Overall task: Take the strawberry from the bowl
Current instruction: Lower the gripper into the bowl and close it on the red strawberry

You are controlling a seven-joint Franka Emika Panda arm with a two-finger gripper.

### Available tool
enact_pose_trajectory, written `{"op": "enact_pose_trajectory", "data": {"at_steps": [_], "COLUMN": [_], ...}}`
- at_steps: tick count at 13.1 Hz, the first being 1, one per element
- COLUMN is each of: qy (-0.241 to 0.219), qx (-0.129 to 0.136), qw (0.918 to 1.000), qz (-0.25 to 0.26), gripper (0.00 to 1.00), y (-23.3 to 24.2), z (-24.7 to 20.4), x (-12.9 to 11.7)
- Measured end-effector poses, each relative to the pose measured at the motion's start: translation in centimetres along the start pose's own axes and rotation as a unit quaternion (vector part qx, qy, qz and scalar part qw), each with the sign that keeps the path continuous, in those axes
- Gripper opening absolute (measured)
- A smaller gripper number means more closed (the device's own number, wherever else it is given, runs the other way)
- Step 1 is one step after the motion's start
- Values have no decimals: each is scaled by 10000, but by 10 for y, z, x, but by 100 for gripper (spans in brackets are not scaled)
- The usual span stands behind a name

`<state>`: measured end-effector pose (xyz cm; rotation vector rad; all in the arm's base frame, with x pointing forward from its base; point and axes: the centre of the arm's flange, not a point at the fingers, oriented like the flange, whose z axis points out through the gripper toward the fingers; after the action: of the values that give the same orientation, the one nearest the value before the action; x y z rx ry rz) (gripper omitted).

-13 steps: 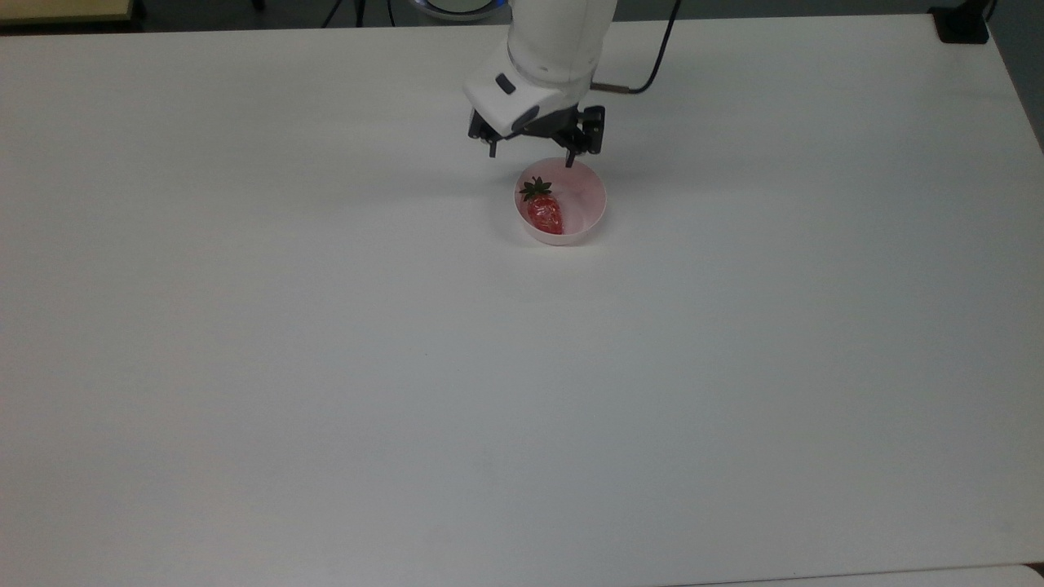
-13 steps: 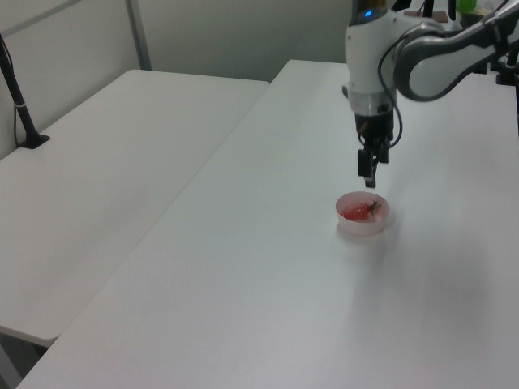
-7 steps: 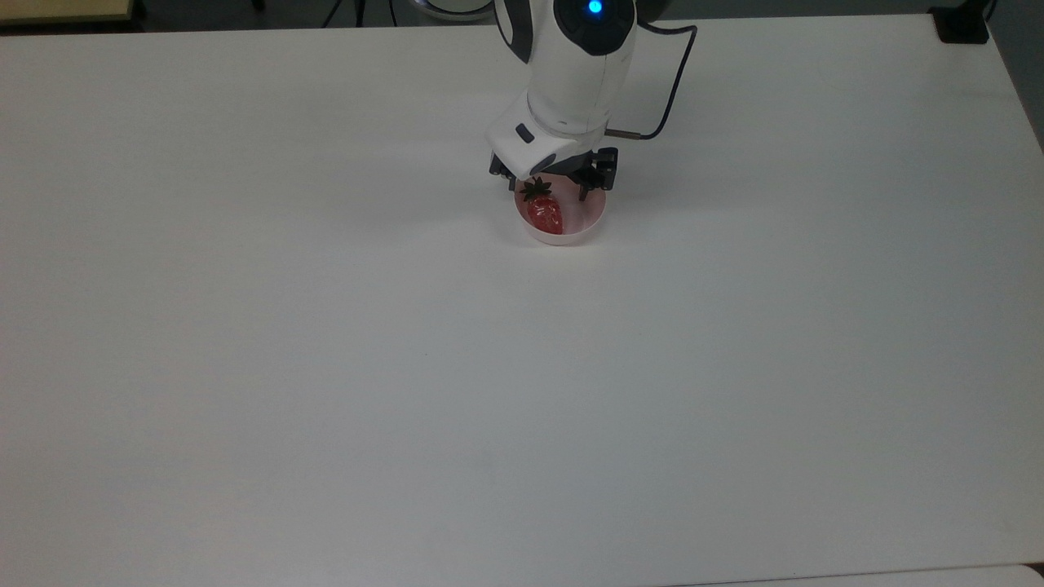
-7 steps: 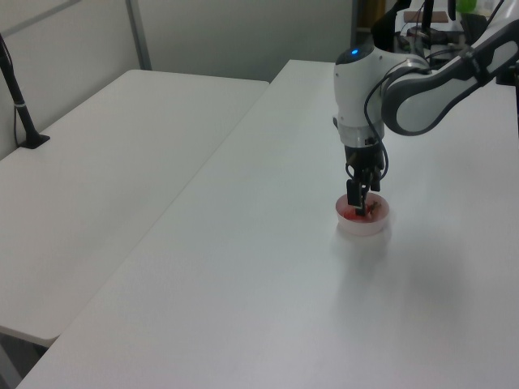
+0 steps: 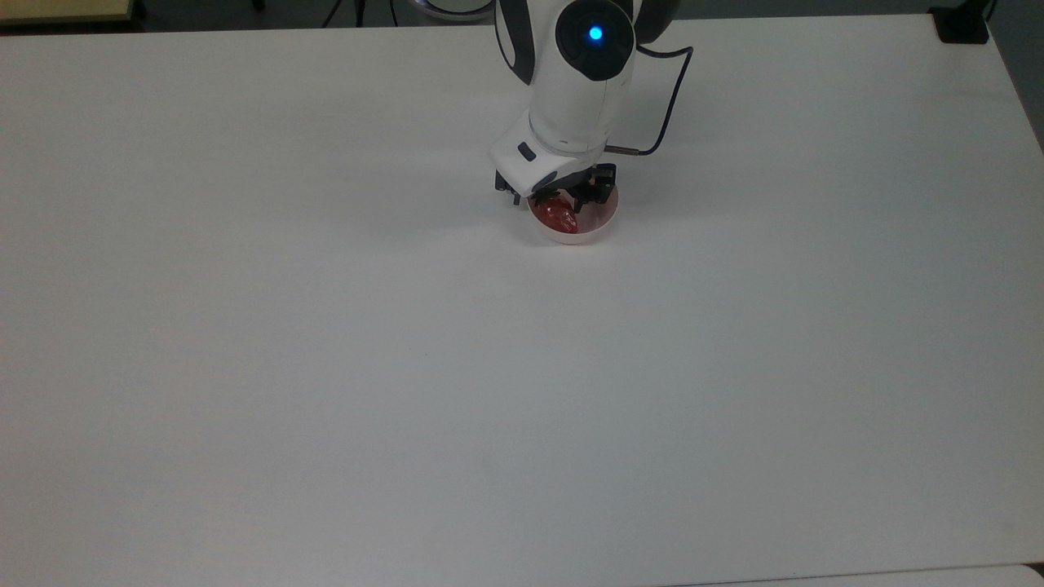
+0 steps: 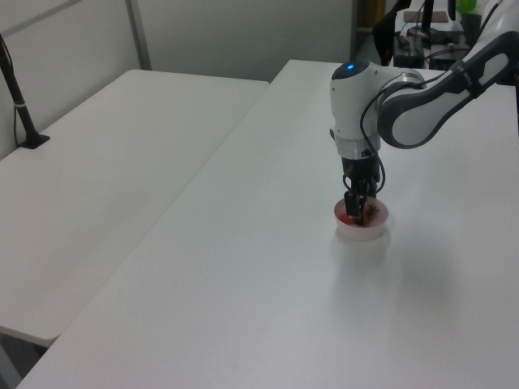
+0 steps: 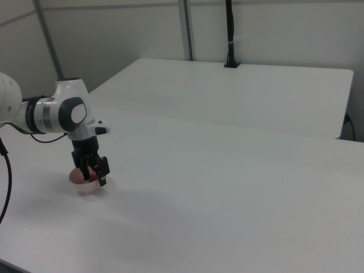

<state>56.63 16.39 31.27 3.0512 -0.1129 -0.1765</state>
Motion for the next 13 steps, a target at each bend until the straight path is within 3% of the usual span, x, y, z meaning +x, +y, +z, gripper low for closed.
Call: {"op": "enact_pose_trajectory", "data": {"at_steps": [5, 7, 13], "qy": [87, 192, 363], "qx": [-38, -53, -486], "qw": [9999, 9998, 9979], "qz": [-42, -48, -229], "gripper": [83, 100, 100], "y": [-1, 0, -28], "z": [-6, -22, -32], "x": [2, 4, -9]}}
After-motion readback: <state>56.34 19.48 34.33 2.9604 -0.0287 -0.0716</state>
